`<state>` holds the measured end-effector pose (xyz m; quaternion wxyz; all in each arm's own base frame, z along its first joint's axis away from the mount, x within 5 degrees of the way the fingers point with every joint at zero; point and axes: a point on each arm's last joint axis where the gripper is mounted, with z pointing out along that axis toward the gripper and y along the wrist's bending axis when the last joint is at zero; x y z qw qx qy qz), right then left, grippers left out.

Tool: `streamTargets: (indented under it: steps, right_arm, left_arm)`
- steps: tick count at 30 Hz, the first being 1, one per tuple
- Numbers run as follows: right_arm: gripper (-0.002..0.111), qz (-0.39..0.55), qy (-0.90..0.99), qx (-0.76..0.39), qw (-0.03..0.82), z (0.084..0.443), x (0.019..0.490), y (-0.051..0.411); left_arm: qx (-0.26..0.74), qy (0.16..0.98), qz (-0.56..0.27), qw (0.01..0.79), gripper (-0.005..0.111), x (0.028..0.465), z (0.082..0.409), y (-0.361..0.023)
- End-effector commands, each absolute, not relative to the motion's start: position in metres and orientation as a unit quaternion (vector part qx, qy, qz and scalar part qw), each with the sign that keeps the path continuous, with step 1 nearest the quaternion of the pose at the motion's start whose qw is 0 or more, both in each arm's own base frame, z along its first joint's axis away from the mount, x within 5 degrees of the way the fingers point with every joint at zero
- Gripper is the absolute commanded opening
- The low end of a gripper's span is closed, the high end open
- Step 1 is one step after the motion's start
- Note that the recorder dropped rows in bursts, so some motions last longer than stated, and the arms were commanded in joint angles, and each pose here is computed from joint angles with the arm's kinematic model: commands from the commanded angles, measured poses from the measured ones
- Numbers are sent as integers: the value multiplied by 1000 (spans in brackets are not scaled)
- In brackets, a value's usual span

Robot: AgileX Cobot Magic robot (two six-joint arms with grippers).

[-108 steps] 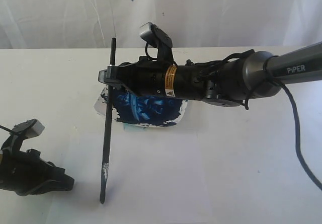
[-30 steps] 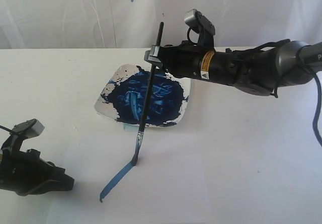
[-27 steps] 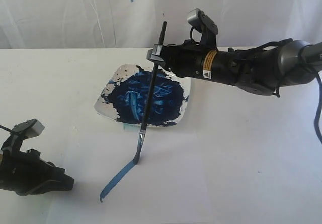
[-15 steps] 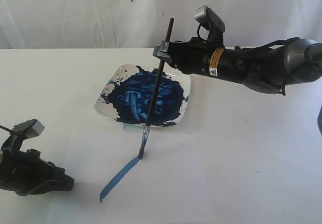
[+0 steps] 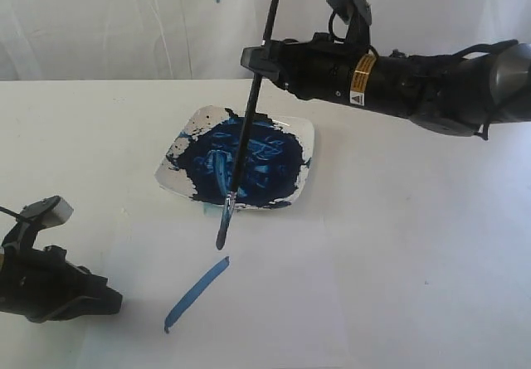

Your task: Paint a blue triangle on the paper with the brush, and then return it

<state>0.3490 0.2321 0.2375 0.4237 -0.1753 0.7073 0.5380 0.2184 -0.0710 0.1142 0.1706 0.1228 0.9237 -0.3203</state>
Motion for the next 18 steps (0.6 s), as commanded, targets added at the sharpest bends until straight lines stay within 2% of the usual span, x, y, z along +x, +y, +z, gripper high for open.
streamTargets:
  steps: [1,18]
  right_arm:
    - [0,547,703,-192,413,254,341,228]
    - [0,538,747,-210,328,216,310,223]
  left_arm:
    - [128,925,-313,173,0,217,115,-71]
    - [128,925,-313,173,0,217,115,-71]
